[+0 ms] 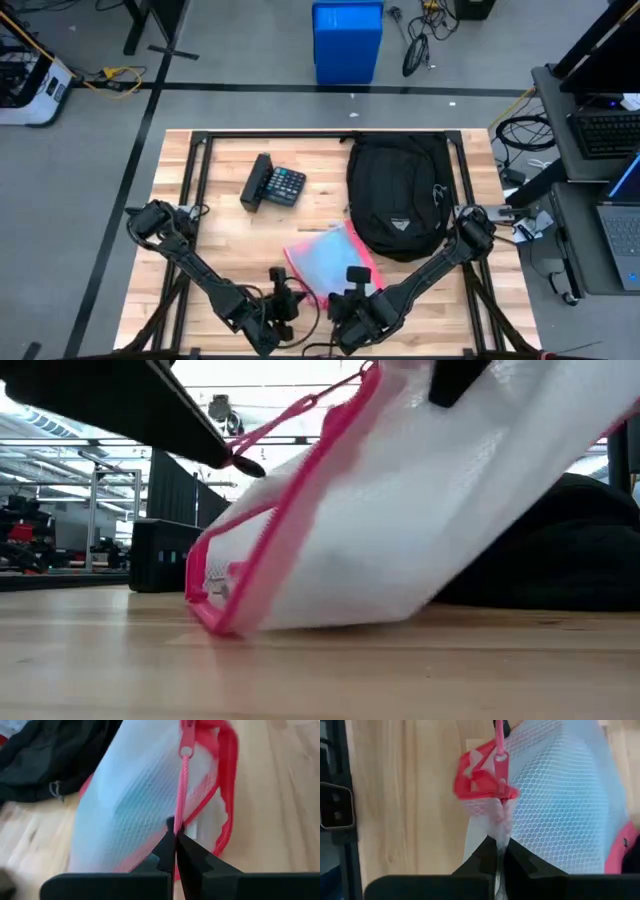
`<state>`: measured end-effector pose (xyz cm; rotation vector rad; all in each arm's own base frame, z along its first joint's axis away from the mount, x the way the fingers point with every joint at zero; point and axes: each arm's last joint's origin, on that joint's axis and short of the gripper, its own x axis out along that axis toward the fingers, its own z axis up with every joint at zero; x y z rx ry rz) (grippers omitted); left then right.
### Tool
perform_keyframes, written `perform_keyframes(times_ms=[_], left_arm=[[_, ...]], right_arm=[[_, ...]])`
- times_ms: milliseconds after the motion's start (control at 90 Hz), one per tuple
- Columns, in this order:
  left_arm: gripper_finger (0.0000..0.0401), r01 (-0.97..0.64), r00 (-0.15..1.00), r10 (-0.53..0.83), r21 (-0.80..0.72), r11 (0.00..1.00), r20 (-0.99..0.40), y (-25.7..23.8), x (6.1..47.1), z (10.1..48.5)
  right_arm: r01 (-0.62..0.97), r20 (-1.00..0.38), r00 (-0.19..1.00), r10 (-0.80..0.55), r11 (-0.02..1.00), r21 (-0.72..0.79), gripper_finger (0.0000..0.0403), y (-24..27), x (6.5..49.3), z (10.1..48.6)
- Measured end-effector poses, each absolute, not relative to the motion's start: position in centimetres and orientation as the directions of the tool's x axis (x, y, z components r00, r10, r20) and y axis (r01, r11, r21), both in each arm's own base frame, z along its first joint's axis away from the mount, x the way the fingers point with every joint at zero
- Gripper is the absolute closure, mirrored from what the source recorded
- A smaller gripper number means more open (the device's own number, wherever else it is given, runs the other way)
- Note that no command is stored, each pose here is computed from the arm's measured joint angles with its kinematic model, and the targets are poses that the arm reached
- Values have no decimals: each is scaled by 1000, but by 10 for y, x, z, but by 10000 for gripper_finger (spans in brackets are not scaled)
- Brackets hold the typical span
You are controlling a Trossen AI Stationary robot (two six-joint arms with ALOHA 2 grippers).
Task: Unpack backpack
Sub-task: Close the white zip bag
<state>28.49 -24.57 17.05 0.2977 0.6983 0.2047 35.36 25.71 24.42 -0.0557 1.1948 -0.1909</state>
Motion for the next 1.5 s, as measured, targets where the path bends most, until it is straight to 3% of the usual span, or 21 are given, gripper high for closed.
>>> perform_keyframes(times_ms=[156, 544, 789, 922, 1244, 1500], left_arm=[[401, -62, 711, 285, 347, 936, -643, -243, 281, 165], [401, -54, 802, 213, 287, 956, -558, -251, 290, 182], [401, -20, 883, 186, 361, 932, -431, -258, 301, 196], [401, 16, 879, 197, 440, 898, -434, -249, 309, 197], [366, 134, 914, 62, 442, 887, -401, -234, 334, 206], [323, 351, 910, -205, 406, 844, -361, -224, 352, 217]], right_arm=[[136, -920, 353, -173, 982, -132, 403, 260, 342, 256], [150, -906, 380, -185, 979, -137, 403, 262, 340, 259], [147, -906, 381, -185, 979, -139, 403, 262, 340, 259], [117, -906, 383, -183, 982, -149, 403, 264, 338, 259], [-11, -903, 395, -170, 982, -189, 403, 274, 331, 259], [-53, -902, 400, -160, 979, -197, 403, 277, 330, 259]])
